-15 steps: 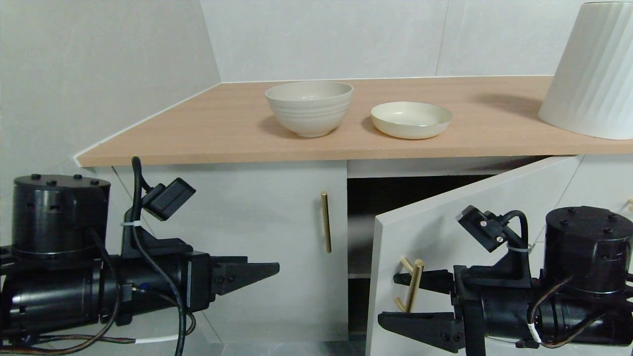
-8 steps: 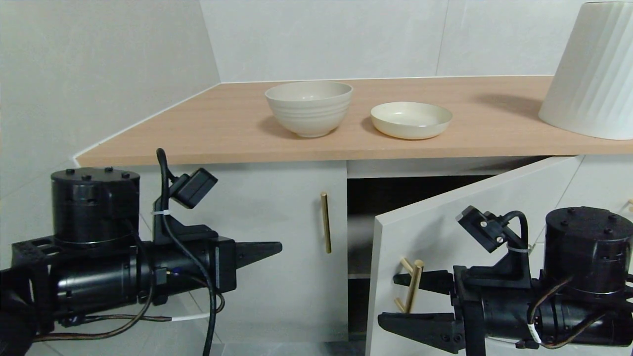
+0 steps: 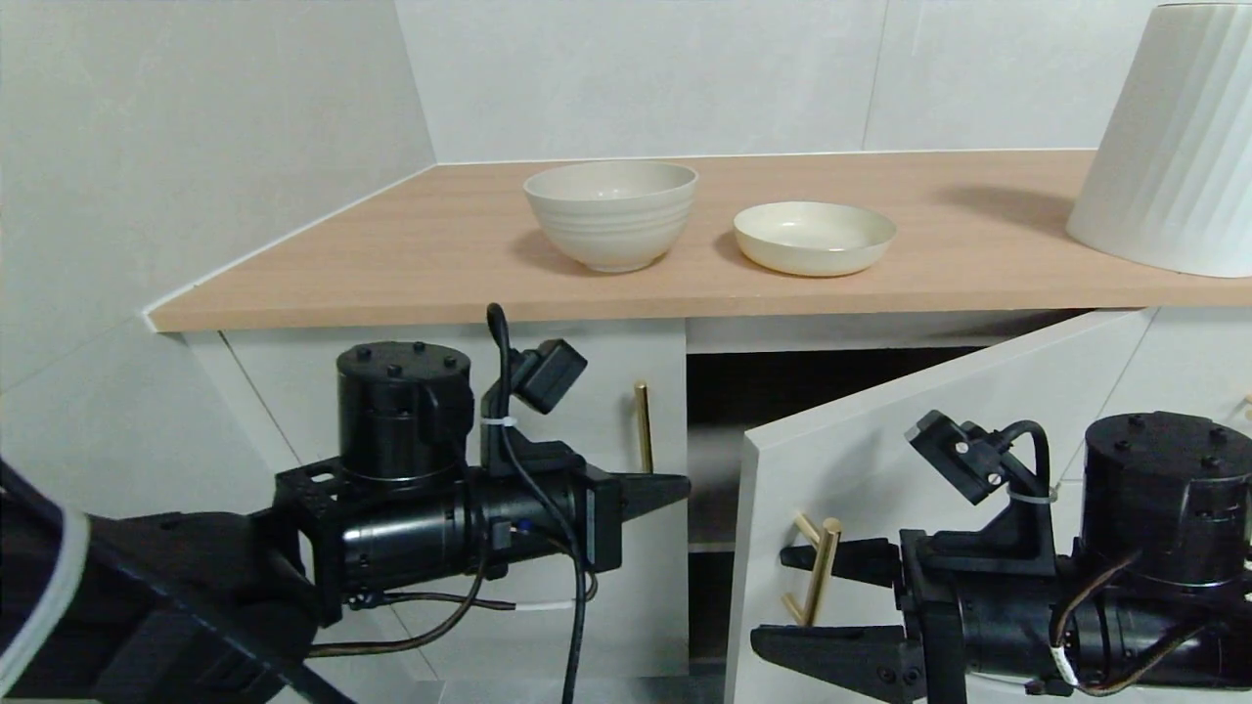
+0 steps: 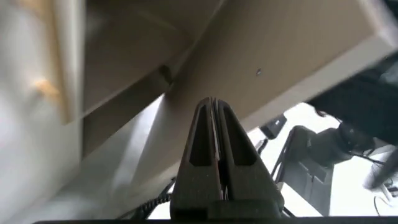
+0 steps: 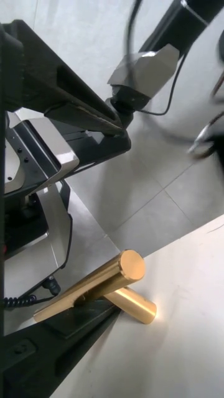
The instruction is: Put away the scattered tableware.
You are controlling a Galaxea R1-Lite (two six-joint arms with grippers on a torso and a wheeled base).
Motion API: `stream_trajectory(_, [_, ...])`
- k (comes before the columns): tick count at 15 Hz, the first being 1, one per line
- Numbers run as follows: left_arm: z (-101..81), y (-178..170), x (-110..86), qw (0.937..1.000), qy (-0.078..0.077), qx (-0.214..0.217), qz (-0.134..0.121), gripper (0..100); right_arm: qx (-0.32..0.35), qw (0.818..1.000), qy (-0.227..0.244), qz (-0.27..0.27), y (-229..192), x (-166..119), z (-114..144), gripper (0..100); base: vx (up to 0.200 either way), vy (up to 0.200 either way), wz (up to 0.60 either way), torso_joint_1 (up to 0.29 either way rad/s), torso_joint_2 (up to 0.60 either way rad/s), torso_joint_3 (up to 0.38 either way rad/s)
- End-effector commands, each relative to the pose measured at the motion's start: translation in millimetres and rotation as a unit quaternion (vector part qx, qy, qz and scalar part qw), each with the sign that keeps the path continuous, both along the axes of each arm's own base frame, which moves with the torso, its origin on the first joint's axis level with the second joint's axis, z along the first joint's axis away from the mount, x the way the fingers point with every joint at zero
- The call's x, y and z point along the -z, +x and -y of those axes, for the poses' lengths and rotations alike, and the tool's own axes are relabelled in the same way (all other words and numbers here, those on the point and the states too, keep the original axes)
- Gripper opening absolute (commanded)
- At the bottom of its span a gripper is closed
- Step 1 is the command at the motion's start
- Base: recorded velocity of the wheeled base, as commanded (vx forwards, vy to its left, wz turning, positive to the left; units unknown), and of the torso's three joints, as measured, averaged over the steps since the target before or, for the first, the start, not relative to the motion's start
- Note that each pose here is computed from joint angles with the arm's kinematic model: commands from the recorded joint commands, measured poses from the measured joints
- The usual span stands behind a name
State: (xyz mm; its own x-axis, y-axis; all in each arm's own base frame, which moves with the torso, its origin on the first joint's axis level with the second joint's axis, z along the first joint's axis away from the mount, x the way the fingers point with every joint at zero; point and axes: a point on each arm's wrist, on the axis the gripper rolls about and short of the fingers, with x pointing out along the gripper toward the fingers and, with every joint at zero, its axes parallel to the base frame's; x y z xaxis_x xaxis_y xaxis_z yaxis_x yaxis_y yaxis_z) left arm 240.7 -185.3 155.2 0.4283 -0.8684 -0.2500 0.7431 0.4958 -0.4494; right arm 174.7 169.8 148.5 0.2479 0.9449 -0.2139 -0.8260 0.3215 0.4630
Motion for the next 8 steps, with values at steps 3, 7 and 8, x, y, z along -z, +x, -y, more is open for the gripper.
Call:
stream_trajectory(3, [24.7,22,46.5,0.9989,0.005,-0.043,0.020,0,0.000,1.000,0.003,0.003,-3,-2,2,100,0.000,0.000,0.00,0.000,0.00,0.000])
stream_trajectory(7, [34.1,24,50.0,0.9980,-0.011,-0.044,0.044,0,-0.001,1.000,0.001,0.003,-3,-1,2,100,0.000,0.000,0.00,0.000,0.00,0.000])
stream_trajectory(8, [37.9,25,52.9,0.9976,-0.018,-0.042,0.052,0,-0.001,1.000,0.001,0.002,-3,-1,3,100,0.000,0.000,0.00,0.000,0.00,0.000])
